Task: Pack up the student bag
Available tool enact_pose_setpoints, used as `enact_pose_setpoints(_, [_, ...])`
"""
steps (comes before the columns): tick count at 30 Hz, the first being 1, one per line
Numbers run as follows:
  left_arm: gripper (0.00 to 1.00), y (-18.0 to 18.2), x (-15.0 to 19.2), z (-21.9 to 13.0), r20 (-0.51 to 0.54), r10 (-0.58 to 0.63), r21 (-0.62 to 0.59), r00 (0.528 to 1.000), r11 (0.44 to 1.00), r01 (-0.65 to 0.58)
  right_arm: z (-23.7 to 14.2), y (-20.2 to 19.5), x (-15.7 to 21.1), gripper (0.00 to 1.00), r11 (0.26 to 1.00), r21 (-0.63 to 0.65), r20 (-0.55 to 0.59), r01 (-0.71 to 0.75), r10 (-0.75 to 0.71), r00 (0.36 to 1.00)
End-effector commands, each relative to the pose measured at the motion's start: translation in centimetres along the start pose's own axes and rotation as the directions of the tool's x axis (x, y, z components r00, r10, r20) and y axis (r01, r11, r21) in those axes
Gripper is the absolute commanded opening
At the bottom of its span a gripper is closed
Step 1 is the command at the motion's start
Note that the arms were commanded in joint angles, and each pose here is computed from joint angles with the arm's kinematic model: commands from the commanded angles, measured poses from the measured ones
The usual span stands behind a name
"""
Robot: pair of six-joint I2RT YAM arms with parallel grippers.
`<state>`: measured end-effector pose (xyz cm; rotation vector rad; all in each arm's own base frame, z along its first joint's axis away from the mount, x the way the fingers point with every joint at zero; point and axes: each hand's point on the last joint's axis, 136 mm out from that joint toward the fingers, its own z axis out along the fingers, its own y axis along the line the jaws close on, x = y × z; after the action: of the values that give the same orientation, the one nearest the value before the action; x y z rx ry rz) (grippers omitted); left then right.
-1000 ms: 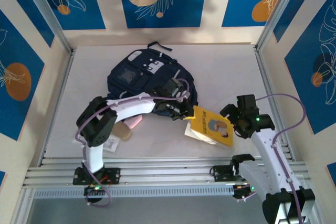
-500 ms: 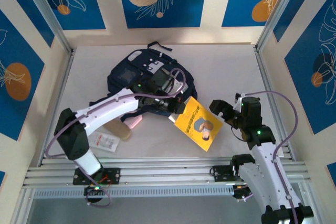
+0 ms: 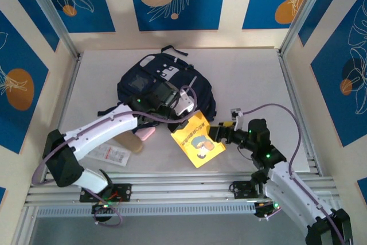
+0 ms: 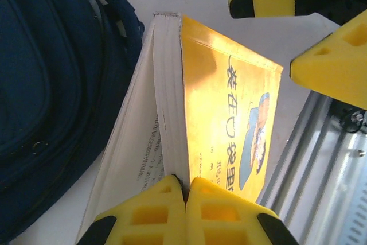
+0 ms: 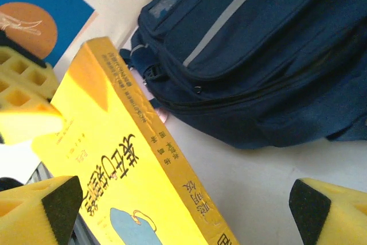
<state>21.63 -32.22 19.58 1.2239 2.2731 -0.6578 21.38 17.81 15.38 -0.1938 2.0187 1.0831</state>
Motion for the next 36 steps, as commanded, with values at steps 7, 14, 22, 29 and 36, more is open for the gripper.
enact_pose_setpoints(7, [0.00, 0.1, -2.9, -2.5, 0.168, 0.190, -0.067, 0.967, 0.981, -0.181, 2.2, 1.1, 0.5, 0.94, 0.994, -0.076, -0.018, 0.081, -0.082, 0.996])
enact_pose_setpoints(14, [0.00, 0.6, -3.8, -2.8, 0.210, 0.197, -0.091, 0.958, 0.979, -0.181, 4.0, 3.1, 1.9, 0.84, 0.981, -0.177, -0.110, 0.084, -0.104, 0.988])
enact_pose_setpoints(22, [0.01, 1.1, -4.0, -3.2, 0.223, 0.196, -0.124, 0.955, 0.977, -0.172, 4.5, 3.4, 1.6, 0.17, 0.978, -0.194, -0.109, 0.080, -0.102, 0.989])
enact_pose_setpoints(29, [0.63, 4.1, -3.4, -5.5, 0.229, 0.031, -0.202, 0.973, 0.979, 0.017, 2.3, 4.6, -1.1, 0.00, 0.974, -0.174, 0.001, 0.144, -0.146, 0.989])
enact_pose_setpoints(36, [1.00, 4.6, -2.9, -8.6, 0.367, -0.131, -0.064, 0.921, 0.984, 0.166, -0.2, 9.0, -2.8, 0.00, 0.916, -0.265, 0.021, 0.302, -0.307, 0.951])
